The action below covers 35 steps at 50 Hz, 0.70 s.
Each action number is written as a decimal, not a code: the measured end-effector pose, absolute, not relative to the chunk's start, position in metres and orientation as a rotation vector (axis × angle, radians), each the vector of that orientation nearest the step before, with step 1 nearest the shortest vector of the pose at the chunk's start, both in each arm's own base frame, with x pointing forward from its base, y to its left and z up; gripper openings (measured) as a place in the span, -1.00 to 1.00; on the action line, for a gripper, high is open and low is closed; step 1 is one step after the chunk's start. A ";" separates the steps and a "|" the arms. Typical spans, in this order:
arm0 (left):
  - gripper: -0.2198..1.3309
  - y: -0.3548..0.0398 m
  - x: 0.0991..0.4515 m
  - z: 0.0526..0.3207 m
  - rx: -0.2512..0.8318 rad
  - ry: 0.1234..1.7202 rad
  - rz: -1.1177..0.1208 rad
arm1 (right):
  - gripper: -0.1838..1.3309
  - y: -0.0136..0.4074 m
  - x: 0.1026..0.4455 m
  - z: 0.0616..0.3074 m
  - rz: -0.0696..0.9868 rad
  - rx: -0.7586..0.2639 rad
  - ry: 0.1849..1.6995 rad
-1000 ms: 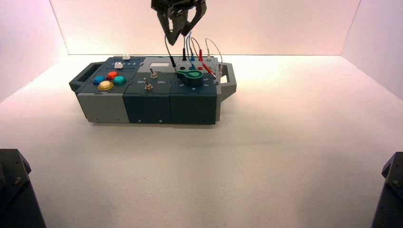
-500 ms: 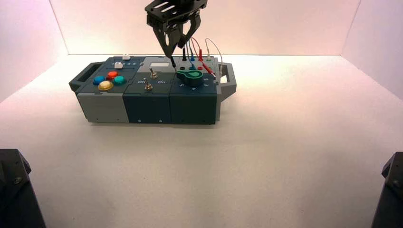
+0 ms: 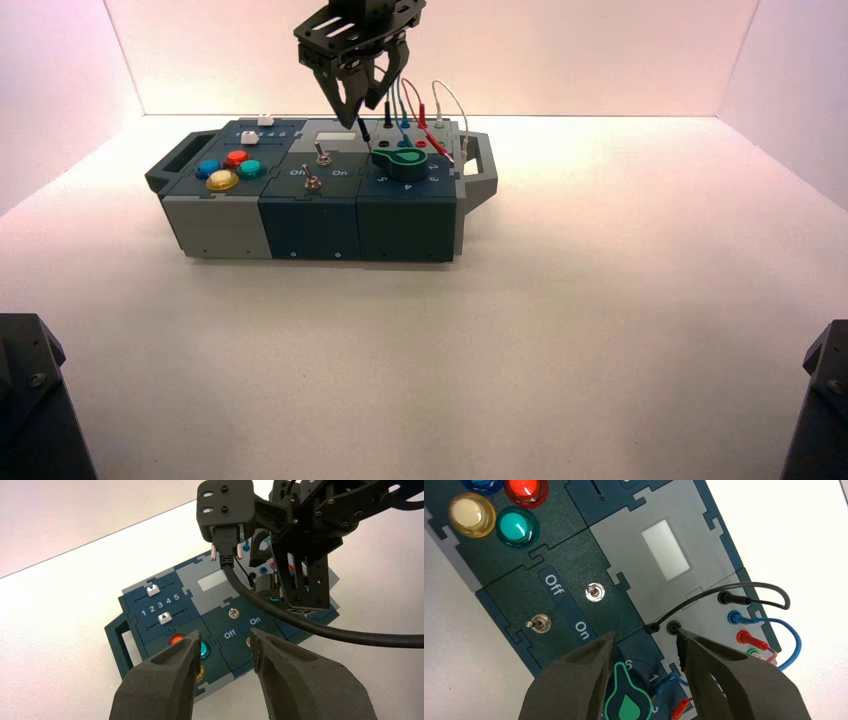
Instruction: Insert the black wire.
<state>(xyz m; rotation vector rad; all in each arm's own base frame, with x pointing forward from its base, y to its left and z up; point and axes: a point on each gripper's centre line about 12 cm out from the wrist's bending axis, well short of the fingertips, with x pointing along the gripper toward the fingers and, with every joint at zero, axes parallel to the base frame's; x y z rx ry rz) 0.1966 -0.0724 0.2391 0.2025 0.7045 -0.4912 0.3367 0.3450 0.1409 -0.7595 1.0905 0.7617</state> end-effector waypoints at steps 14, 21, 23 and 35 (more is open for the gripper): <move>0.61 -0.072 0.197 0.239 0.202 0.705 -0.491 | 0.63 0.346 0.341 0.136 0.751 -0.794 1.093; 0.61 -0.073 0.197 0.239 0.203 0.703 -0.492 | 0.38 0.347 0.343 0.133 0.750 -0.804 1.092; 0.61 -0.072 0.197 0.239 0.202 0.703 -0.490 | 0.38 0.347 0.344 0.132 0.747 -0.804 1.094; 0.61 -0.073 0.197 0.239 0.203 0.702 -0.491 | 0.16 0.348 0.345 0.126 0.747 -0.811 1.105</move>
